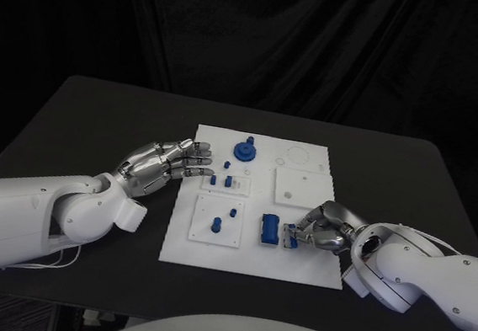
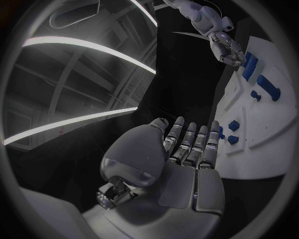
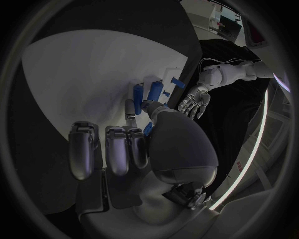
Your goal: Assemble the parts on the task board
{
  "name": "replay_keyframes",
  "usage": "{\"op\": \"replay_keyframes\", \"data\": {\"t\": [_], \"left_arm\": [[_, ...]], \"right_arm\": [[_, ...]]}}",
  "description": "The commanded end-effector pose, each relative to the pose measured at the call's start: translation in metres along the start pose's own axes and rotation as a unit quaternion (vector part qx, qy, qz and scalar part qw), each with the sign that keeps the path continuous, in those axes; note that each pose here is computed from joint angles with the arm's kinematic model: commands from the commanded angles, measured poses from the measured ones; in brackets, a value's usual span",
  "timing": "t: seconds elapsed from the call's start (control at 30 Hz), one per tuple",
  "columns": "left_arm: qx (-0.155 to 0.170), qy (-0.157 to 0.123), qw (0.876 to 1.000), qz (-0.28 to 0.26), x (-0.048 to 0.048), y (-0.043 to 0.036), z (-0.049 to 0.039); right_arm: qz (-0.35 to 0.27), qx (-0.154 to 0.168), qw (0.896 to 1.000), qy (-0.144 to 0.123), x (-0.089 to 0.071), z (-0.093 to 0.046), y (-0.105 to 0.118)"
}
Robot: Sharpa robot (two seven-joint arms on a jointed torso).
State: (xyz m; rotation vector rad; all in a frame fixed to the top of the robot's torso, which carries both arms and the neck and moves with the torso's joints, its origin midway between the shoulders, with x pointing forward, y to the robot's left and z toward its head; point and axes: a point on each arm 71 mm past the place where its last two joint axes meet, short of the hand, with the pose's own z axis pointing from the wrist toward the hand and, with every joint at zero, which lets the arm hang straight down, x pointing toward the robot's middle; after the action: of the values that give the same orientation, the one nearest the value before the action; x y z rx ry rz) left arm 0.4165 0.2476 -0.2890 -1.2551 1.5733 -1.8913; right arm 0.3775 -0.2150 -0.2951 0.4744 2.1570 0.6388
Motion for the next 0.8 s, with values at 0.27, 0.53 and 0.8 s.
{"op": "replay_keyframes", "data": {"t": [0.27, 0.53, 0.8], "left_arm": [[0.001, 0.009, 1.0, -0.006, 0.0019, 0.0005, 0.0002], [0.0, 0.009, 1.0, -0.006, 0.0017, 0.0007, 0.0004], [-0.001, 0.009, 1.0, -0.006, 0.0013, 0.0008, 0.0004]], "right_arm": [[0.005, 0.0, 1.0, -0.009, -0.0006, 0.0006, 0.0018], [-0.006, 0.004, 1.0, -0.003, 0.0013, 0.0008, 0.0027], [-0.019, 0.008, 1.0, 0.0, 0.0016, 0.0008, 0.0022]]}}
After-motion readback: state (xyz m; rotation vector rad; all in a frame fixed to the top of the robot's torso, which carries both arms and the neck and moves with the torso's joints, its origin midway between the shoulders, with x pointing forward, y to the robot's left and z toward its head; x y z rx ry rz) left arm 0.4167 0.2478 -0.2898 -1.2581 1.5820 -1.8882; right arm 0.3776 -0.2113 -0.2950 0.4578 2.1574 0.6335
